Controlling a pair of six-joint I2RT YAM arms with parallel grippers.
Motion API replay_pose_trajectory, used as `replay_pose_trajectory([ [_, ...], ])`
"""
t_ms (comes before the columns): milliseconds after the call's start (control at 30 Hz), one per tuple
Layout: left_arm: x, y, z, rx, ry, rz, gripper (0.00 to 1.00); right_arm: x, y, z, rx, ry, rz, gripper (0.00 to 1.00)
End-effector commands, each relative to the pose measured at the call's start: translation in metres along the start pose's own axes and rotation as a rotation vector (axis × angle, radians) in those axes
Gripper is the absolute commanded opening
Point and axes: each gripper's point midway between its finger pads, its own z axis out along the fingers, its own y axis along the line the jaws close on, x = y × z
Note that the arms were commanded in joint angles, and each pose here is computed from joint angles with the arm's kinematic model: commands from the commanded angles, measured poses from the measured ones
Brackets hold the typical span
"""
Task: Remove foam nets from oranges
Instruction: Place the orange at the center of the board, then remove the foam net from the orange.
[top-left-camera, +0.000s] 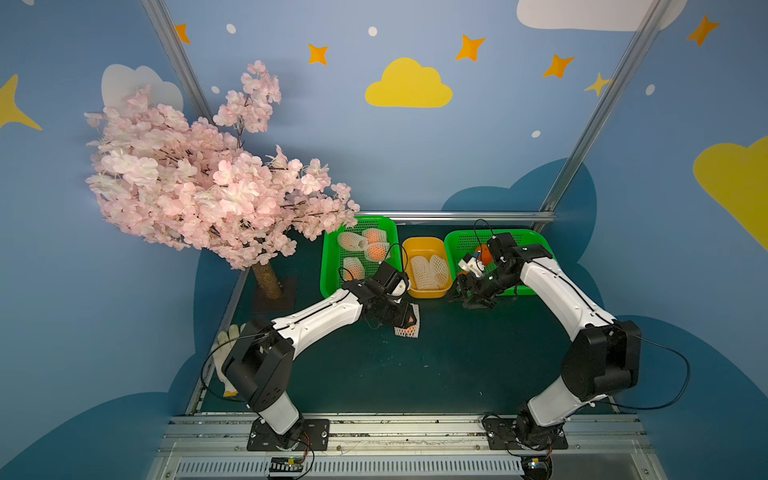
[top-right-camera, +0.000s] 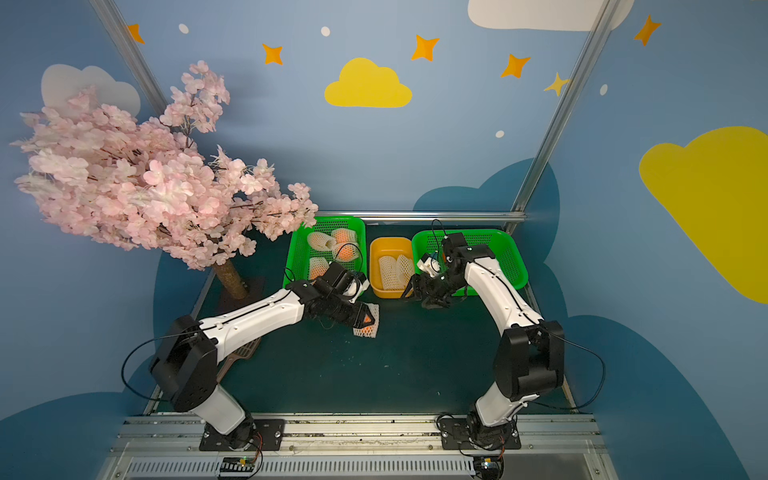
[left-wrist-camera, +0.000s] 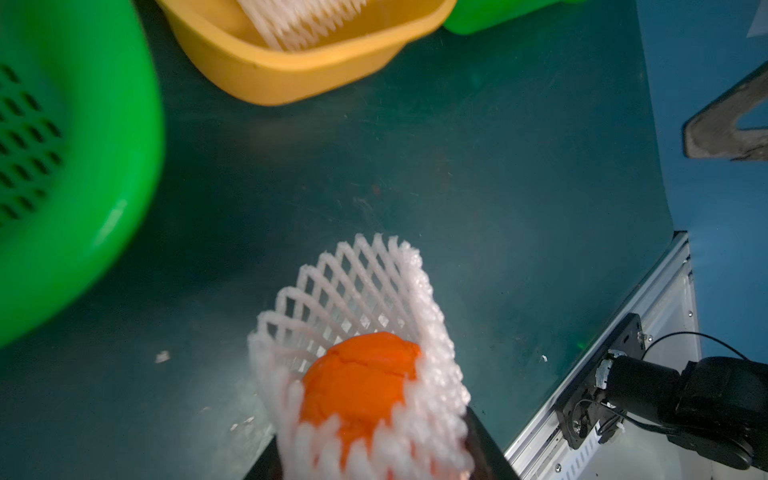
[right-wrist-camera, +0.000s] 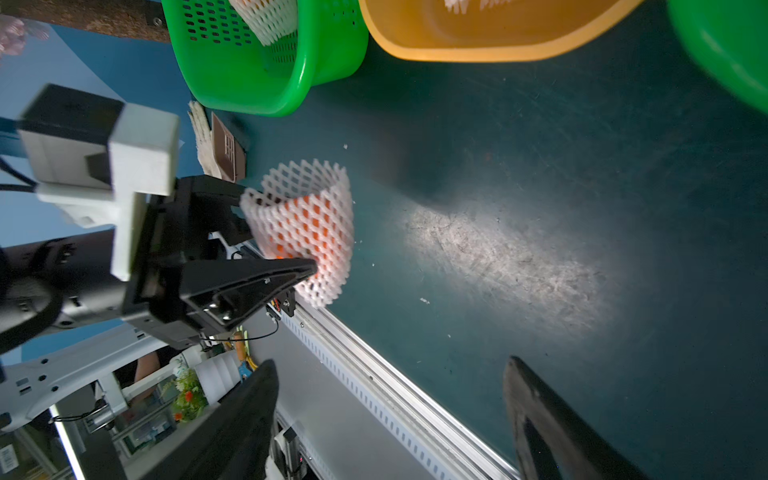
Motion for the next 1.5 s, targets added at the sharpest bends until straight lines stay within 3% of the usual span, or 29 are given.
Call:
replay_pose_trajectory([
  [0, 0.002, -0.012, 0.02, 0.085, 0.012, 0.008, 0.53, 0.005, 0.005, 0.008, -0.033, 0.022, 0.012, 0.84],
  [200, 0.017, -0.006, 0.049, 0.114, 0.093, -0.039, 0.56, 0.012, -0.002, 0.025, -0.039, 0.071, 0.05, 0.84],
  [300, 0.021, -0.008, 0.056, 0.142, 0.114, -0.055, 0.63, 0.015, -0.004, 0.033, -0.048, 0.09, 0.061, 0.84],
  [400, 0.024, -0.008, 0.056, 0.168, 0.115, -0.073, 0.77, 0.018, -0.008, 0.042, -0.052, 0.116, 0.084, 0.84],
  [533, 0.024, -0.009, 0.049, 0.217, 0.09, -0.094, 0.85, 0.021, -0.01, 0.052, -0.082, 0.14, 0.117, 0.84],
  [833, 0.011, 0.002, 0.019, 0.279, -0.029, -0.149, 0.87, 0.022, -0.011, 0.069, -0.141, 0.173, 0.16, 0.83],
  [1133, 0.001, -0.002, -0.018, 0.32, -0.131, -0.089, 0.87, 0.024, -0.015, 0.092, -0.166, 0.227, 0.199, 0.81],
  [1467, -0.003, -0.012, -0.06, 0.309, -0.269, 0.057, 0.87, 0.023, -0.023, 0.118, -0.125, 0.273, 0.221, 0.76],
])
